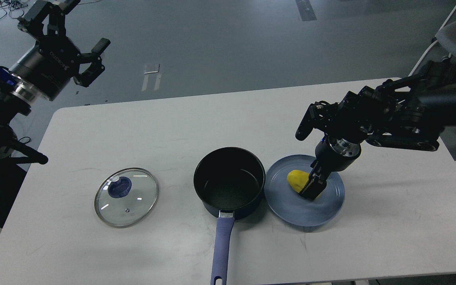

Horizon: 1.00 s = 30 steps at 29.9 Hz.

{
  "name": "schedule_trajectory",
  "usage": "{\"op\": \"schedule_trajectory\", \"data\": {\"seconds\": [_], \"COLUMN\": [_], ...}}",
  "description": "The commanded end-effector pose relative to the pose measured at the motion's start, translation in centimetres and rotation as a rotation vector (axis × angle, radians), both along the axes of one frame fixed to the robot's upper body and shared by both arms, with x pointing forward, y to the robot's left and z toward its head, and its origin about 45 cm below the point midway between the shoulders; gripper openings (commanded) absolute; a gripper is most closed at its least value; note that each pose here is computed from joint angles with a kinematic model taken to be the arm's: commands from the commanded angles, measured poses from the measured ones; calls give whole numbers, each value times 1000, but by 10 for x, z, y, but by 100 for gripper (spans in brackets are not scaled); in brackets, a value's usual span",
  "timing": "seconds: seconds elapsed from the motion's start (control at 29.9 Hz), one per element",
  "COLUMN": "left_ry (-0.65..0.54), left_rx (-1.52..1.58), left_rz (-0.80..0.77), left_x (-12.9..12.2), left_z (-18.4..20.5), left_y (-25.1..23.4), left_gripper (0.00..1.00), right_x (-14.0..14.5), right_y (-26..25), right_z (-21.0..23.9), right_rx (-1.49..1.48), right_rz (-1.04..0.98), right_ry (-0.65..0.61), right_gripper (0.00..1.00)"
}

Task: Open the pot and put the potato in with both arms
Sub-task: 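Lower the right gripper onto the yellow potato on the plate and grasp it, then lift the potato and carry it over the open pot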

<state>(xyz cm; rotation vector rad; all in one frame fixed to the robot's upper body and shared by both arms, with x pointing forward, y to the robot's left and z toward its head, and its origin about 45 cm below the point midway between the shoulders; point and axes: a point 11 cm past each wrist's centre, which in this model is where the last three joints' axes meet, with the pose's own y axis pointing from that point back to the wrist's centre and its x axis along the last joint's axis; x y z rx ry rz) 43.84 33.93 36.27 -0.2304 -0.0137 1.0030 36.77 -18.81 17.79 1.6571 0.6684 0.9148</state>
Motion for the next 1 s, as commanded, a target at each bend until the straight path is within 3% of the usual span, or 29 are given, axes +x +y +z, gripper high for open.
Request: {"op": "schedule_trajectory", "data": {"seconds": [0.0,0.13,0.33,0.47,0.67,0.8,0.97], "left_ry": [0,-2,-2,-2,-9,-6,-7], "left_rx": [-1,-3,-2,-2,-2,-2,0], "left_rz": [-1,0,1,1,-9,-14,-15], "left_x": [0,0,0,0,0,0,-1], "left_z": [0,1,1,1,4,4,4], "left_y": [0,0,0,0,0,-1,0], "left_gripper": [98,98,98,98,98,98,98], "right_x": [-2,-3,3,12,29,36,32], "right_y": [3,2,2,1,4,35,81], "right_z": [-4,-8,-1,14,85,116,120], "right_rx": [1,0,2,9,83,176,256], "right_rz": [3,-3,-3,-8,-5,0,13], "right_ry": [8,13,-6,-39,-151,-185,-149], "right_gripper": [88,59,33,32,33,34,34]}}
